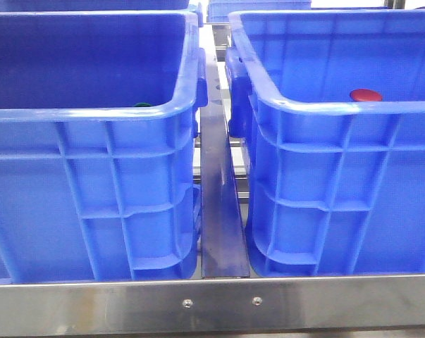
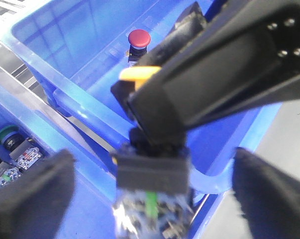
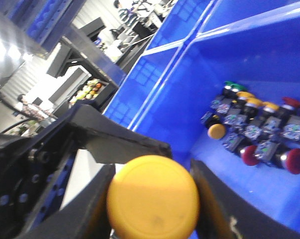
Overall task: Pick red and yellow buttons and place in box
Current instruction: 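Carry the yellow button with the right gripper over the other bin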
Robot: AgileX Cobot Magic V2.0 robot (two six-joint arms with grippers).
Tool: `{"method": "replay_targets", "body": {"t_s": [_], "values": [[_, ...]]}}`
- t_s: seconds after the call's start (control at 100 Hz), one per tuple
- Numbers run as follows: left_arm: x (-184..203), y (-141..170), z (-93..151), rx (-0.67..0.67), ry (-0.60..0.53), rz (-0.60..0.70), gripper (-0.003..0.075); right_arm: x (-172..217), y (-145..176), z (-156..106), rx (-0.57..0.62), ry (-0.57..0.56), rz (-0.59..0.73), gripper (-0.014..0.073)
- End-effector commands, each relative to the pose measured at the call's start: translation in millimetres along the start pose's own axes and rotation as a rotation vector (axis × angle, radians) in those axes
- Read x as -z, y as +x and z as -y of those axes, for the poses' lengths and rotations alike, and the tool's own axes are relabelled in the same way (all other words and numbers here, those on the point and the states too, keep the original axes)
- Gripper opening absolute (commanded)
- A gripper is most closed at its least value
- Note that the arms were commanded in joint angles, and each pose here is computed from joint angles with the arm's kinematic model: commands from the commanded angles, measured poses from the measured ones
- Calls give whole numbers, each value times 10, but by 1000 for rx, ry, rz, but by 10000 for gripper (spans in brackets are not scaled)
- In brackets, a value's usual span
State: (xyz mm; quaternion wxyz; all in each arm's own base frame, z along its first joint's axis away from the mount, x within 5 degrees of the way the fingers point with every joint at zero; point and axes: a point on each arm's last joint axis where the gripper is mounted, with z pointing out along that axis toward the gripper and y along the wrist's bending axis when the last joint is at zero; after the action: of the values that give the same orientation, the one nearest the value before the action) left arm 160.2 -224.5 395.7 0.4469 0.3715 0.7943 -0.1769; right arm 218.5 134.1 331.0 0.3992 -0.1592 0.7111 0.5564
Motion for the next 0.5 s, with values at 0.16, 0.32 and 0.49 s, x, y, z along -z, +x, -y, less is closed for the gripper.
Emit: {"method": "replay_targets", "body": {"t_s": [0.16,0.32,0.49], "values": [[160,-129,-68,9,-54,110,662,300,-396,25,7,47,246,144],[136,45,-250,101,-147,90,662,620,-543,115,56,157,338,144],[219,331,-583,234,-244,104,662,886,-617,170,107,265,389,144]]}}
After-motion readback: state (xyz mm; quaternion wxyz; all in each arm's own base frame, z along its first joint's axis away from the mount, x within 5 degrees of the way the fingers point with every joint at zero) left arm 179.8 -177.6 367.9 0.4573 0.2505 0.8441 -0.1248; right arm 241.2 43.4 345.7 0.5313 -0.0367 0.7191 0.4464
